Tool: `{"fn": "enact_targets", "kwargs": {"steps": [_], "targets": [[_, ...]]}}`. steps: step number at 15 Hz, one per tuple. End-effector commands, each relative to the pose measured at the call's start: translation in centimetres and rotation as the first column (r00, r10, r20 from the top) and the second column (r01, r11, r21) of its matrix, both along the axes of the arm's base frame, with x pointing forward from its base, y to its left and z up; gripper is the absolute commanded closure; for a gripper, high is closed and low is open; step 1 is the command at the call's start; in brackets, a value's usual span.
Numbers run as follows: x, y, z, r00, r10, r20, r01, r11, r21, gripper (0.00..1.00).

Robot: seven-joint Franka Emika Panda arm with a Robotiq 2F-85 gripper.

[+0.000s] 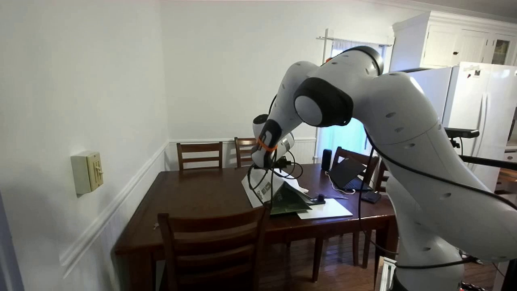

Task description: Move the white carrier bag to the right

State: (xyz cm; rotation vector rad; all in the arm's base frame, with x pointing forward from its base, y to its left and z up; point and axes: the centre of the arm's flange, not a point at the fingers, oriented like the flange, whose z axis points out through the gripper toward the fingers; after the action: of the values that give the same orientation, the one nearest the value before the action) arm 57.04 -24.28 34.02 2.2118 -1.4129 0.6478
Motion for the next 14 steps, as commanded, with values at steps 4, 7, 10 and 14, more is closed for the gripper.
{"fn": "enact_targets", "kwargs": {"steps": [4,7,10,14], "targets": [[4.6,-3.4,8.6,0.983,-0.1,-0.152,0.14,0.95,0.28,0.0],[5.0,-8.2,11.8,0.976,-0.039,-0.216,0.126,0.905,0.407,0.0],[4.6,-12.5,15.8,0.972,0.083,-0.218,0.055,0.826,0.561,0.0],[-0.9,-12.1,14.9,0.963,0.146,-0.227,0.027,0.785,0.619,0.0]]}}
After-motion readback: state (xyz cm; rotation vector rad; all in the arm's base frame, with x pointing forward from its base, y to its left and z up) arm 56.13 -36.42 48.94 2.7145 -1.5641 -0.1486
